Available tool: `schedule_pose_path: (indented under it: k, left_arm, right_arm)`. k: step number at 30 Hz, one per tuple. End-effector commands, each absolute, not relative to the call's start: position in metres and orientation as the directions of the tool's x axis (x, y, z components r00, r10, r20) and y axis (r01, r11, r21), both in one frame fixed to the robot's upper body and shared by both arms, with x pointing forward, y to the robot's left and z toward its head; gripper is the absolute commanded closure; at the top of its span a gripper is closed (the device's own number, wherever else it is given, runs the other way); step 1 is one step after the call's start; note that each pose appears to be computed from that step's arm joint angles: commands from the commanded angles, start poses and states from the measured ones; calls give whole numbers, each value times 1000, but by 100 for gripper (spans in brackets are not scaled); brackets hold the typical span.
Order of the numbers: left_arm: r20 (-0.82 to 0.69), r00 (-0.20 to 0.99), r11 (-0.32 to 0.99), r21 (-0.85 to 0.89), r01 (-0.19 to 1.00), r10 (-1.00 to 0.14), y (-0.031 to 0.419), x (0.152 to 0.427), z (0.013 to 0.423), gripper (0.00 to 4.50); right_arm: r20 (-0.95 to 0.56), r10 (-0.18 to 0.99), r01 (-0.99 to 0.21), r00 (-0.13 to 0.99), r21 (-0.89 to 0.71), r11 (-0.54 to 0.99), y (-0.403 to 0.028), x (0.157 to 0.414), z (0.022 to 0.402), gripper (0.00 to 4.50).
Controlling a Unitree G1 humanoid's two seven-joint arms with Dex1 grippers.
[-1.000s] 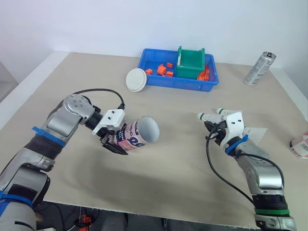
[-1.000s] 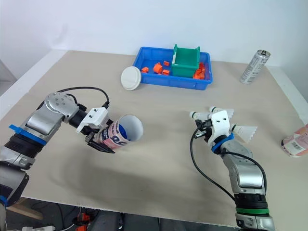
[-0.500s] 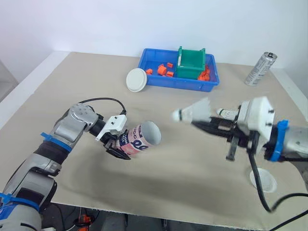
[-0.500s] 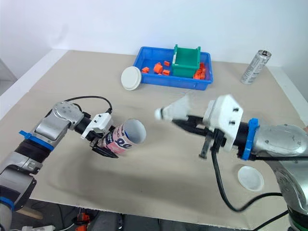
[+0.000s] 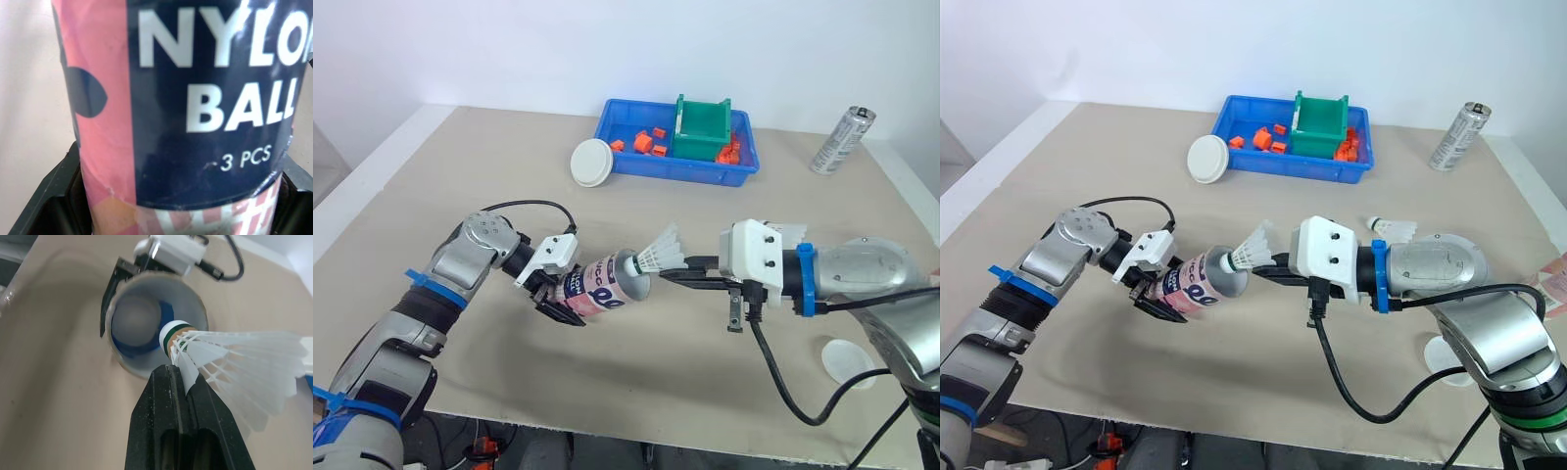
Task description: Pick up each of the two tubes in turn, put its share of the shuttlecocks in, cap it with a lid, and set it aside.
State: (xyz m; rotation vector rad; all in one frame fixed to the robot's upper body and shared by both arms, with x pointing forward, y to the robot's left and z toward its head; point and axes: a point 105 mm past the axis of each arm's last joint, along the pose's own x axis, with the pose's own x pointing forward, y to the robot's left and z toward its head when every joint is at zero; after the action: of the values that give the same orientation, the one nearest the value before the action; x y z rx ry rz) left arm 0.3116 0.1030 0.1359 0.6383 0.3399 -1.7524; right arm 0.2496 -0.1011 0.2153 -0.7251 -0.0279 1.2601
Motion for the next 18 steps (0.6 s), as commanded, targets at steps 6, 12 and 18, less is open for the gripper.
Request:
schedule_pose_path:
  k: [6, 12, 18]
  left_arm:
    - [-562, -151, -277, 145, 950, -813, 101, 314, 148, 65]
    - [-548, -153, -278, 153, 948, -822, 98, 314, 149, 65]
    - [-536, -152, -275, 157, 948, -830, 97, 312, 147, 65]
  right_arm:
    - [-278, 942, -877, 189, -480, 34, -79, 234, 243, 245]
    - [-166, 981, -935, 99, -353, 35, -91, 214, 267, 75]
    - [-170, 747, -746, 643, -362, 560, -182, 267, 247, 75]
